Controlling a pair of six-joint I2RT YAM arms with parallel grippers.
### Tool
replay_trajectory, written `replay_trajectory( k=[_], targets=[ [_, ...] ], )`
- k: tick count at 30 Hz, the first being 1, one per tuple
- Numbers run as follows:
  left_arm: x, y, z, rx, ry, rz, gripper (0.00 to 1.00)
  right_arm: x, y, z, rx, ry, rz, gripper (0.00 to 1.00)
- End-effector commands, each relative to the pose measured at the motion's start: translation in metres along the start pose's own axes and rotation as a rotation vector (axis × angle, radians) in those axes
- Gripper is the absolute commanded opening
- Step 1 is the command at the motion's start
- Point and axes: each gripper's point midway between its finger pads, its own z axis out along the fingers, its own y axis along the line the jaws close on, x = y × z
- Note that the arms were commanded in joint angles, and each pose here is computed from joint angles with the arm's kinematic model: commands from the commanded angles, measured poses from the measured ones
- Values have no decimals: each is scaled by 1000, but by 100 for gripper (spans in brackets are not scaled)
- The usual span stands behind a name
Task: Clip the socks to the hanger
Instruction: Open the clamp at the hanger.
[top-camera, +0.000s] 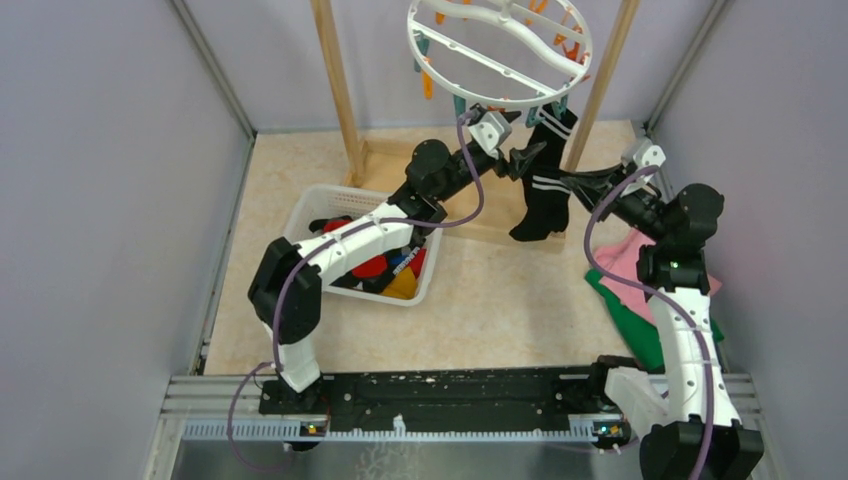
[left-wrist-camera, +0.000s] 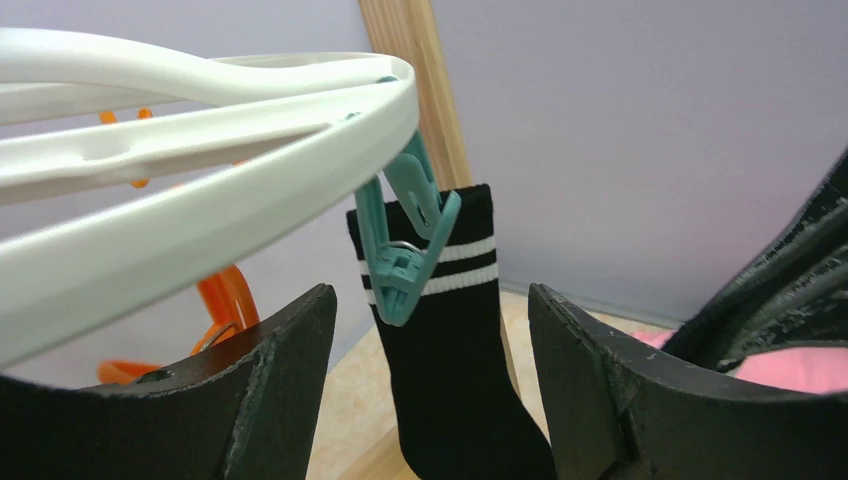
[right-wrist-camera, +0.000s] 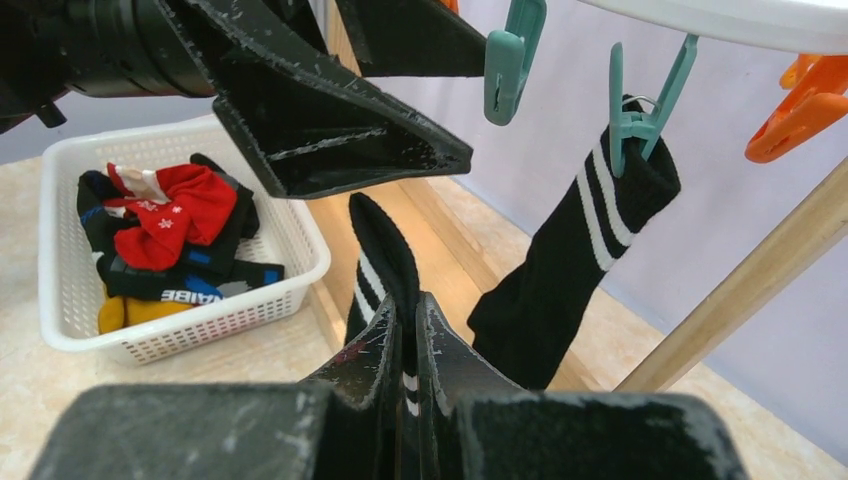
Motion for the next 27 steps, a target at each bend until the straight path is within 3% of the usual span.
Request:
replay_trajectory(
  k=[1,14,22,27],
  targets=[
    [-42,20,12,-38,-131,41,76,-6,-3,-2,1,-25,-27,0],
    [-51,15,23,39,-204,-23,71,-4,-8,-4,8,-27,-39,0],
    [-62,16,14,-11,-326,-39,68,-3,-7,-4,11,-36,-3,0],
    [-65,9,14,-3,-343,-61,68,-3,-8,-5,13,-36,-4,0]
  ],
)
